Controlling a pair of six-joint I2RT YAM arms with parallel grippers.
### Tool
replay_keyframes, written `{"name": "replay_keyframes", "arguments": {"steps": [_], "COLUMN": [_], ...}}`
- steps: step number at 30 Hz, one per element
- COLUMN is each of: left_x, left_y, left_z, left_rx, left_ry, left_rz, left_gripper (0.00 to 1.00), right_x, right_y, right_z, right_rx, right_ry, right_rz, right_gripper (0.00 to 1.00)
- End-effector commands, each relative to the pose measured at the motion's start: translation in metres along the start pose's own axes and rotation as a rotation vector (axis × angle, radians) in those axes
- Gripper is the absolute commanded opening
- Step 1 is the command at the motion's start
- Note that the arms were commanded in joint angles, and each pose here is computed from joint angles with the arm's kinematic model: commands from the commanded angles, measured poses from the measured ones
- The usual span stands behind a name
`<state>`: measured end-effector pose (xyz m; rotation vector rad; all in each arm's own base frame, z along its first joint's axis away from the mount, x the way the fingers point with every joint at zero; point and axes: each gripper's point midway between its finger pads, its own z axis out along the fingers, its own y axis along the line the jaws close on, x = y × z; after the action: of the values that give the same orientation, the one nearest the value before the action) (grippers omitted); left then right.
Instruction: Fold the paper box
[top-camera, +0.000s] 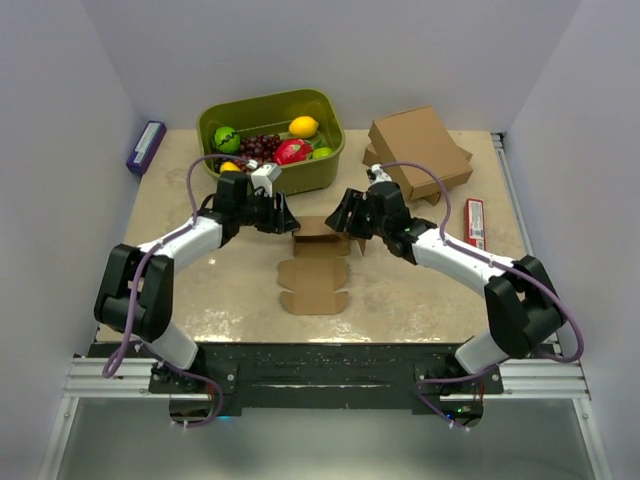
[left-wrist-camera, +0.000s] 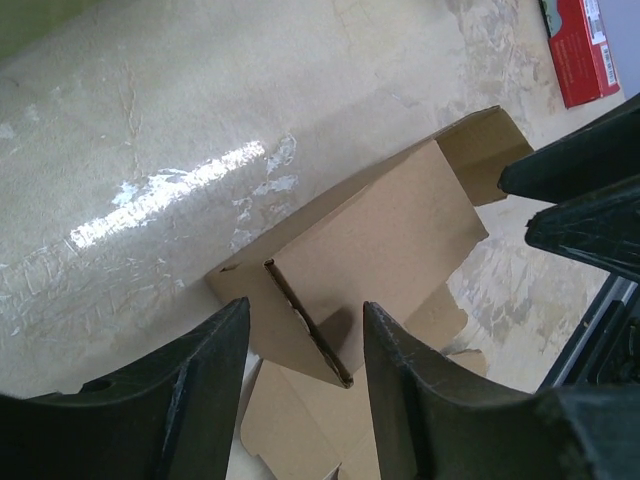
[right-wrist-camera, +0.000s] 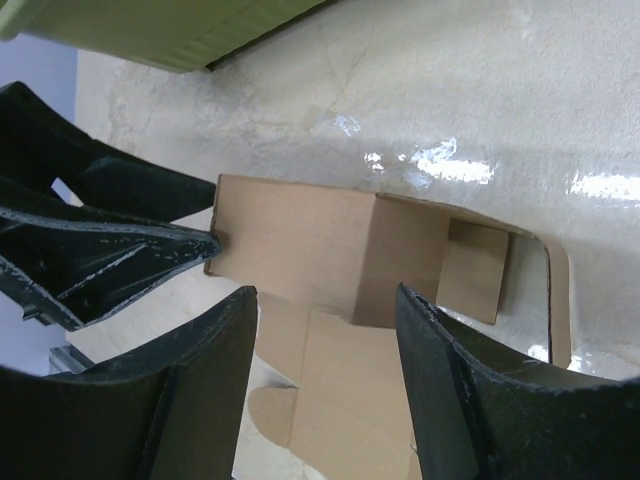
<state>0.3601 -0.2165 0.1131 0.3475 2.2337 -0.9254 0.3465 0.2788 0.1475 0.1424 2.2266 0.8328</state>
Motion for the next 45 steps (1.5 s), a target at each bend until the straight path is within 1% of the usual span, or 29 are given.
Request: {"name": "replay_keyframes", "arguments": {"steps": [1, 3, 7, 9, 15, 22, 25, 26, 28, 33, 36, 39, 41, 42, 43, 45], "left_x": [-0.004, -0.004, -0.002, -0.001, 0.004, 0.003, 0.004, 0.004, 0.003, 0.004, 0.003, 0.004, 0.003, 0.004, 0.003, 0.004], "left_y": [-0.002, -0.002, -0.001, -0.001, 0.0, 0.001, 0.001, 0.002, 0.001, 0.001, 0.001, 0.001, 0.001, 0.001, 0.001, 0.0], "left_z": [0.002, 0.002, 0.004, 0.005, 0.007, 0.007, 0.008, 0.008, 0.008, 0.007, 0.008, 0.008, 0.008, 0.008, 0.008, 0.008], "left_rx": [0.028, 0.029, 0.034, 0.036, 0.037, 0.036, 0.036, 0.036, 0.036, 0.038, 0.038, 0.04, 0.038, 0.038, 0.038, 0.041], "left_ry": [-0.004, -0.003, 0.004, 0.007, 0.021, 0.024, 0.026, 0.026, 0.024, 0.028, 0.028, 0.029, 0.028, 0.029, 0.028, 0.03], "left_rz": [-0.002, -0.003, -0.006, -0.009, -0.015, -0.016, -0.017, -0.015, -0.014, -0.014, -0.014, -0.015, -0.014, -0.015, -0.014, -0.016], "left_gripper": [0.51, 0.5, 0.45, 0.42, 0.37, 0.36, 0.36, 0.36, 0.36, 0.35, 0.35, 0.35, 0.35, 0.35, 0.35, 0.35], "right_x": [0.005, 0.007, 0.01, 0.012, 0.013, 0.01, 0.01, 0.011, 0.011, 0.012, 0.015, 0.015, 0.014, 0.013, 0.014, 0.007], "right_y": [0.007, 0.002, -0.004, -0.004, -0.003, 0.004, 0.008, 0.007, 0.009, 0.008, 0.007, 0.004, 0.003, 0.002, -0.001, 0.0], "right_z": [0.011, 0.016, 0.022, 0.025, 0.03, 0.031, 0.032, 0.032, 0.031, 0.031, 0.033, 0.034, 0.032, 0.032, 0.031, 0.025], "right_rx": [-0.059, -0.052, -0.055, -0.073, -0.122, -0.225, -0.26, -0.263, -0.285, -0.298, -0.301, -0.29, -0.283, -0.277, -0.261, -0.248], "right_ry": [0.018, 0.023, 0.033, 0.038, 0.022, -0.011, -0.016, -0.015, -0.027, -0.028, -0.023, -0.03, -0.037, -0.043, -0.041, -0.07], "right_rz": [0.03, 0.038, 0.06, 0.072, 0.107, 0.164, 0.173, 0.187, 0.199, 0.24, 0.247, 0.249, 0.236, 0.23, 0.209, 0.185], "right_gripper": [0.6, 0.59, 0.58, 0.57, 0.56, 0.51, 0.45, 0.39, 0.36, 0.22, 0.19, 0.18, 0.21, 0.24, 0.37, 0.54]}}
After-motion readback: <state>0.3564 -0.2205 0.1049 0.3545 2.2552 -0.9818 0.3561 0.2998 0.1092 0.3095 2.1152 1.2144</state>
